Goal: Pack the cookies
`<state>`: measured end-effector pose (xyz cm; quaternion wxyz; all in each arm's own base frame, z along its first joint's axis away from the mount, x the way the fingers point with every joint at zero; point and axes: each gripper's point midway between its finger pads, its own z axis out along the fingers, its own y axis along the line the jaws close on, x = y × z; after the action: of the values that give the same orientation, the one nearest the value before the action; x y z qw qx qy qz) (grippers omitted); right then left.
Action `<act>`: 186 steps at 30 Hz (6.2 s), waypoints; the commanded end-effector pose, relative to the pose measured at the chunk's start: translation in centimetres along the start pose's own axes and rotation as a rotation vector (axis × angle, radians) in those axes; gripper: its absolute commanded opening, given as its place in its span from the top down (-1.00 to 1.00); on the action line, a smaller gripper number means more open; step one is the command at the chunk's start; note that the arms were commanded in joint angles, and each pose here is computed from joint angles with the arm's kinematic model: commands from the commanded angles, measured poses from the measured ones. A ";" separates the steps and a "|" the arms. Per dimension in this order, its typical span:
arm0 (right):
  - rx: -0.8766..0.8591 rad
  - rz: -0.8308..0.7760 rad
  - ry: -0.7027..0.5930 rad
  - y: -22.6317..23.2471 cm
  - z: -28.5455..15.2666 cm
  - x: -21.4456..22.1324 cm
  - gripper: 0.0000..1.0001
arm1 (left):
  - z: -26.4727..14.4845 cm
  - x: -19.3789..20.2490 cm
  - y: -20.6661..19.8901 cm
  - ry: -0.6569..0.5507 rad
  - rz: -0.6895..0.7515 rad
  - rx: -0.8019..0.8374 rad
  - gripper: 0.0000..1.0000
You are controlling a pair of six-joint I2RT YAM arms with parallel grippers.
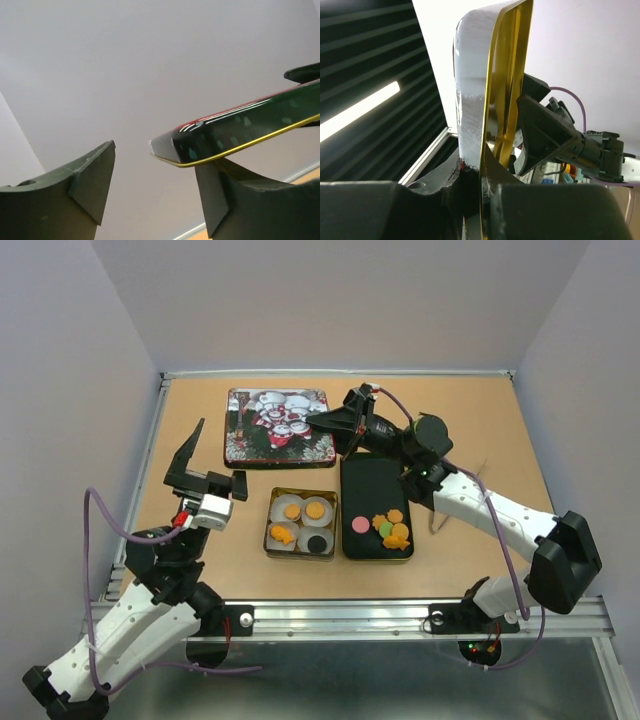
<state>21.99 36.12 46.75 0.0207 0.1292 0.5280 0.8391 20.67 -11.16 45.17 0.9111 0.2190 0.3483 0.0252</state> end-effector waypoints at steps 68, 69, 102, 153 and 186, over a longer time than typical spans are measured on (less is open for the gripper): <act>0.313 -0.545 -0.314 -16.4 -19.2 -4.7 0.99 | -11.8 18.7 -11.6 1.213 -1.074 0.025 -0.93; 0.322 -0.532 -0.332 -17.2 -19.6 -4.9 0.99 | -12.2 19.2 -12.1 1.238 -1.107 0.013 -0.93; 0.236 -0.440 -0.219 -25.3 -17.7 -4.4 0.99 | -18.6 23.4 -15.1 1.354 -1.334 -0.283 -0.89; 0.402 -0.470 -0.312 -28.8 -9.4 -8.9 -0.02 | -20.0 22.1 -19.1 1.362 -1.358 -0.149 -0.86; 0.801 -0.591 -0.408 -31.0 -1.4 -13.6 -0.11 | -20.4 21.7 -19.7 1.350 -1.378 -0.149 -0.74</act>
<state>35.15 41.68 14.05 0.3487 0.1923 0.7986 0.4512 21.16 -14.31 6.41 0.3235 -0.1765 0.8812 -0.2960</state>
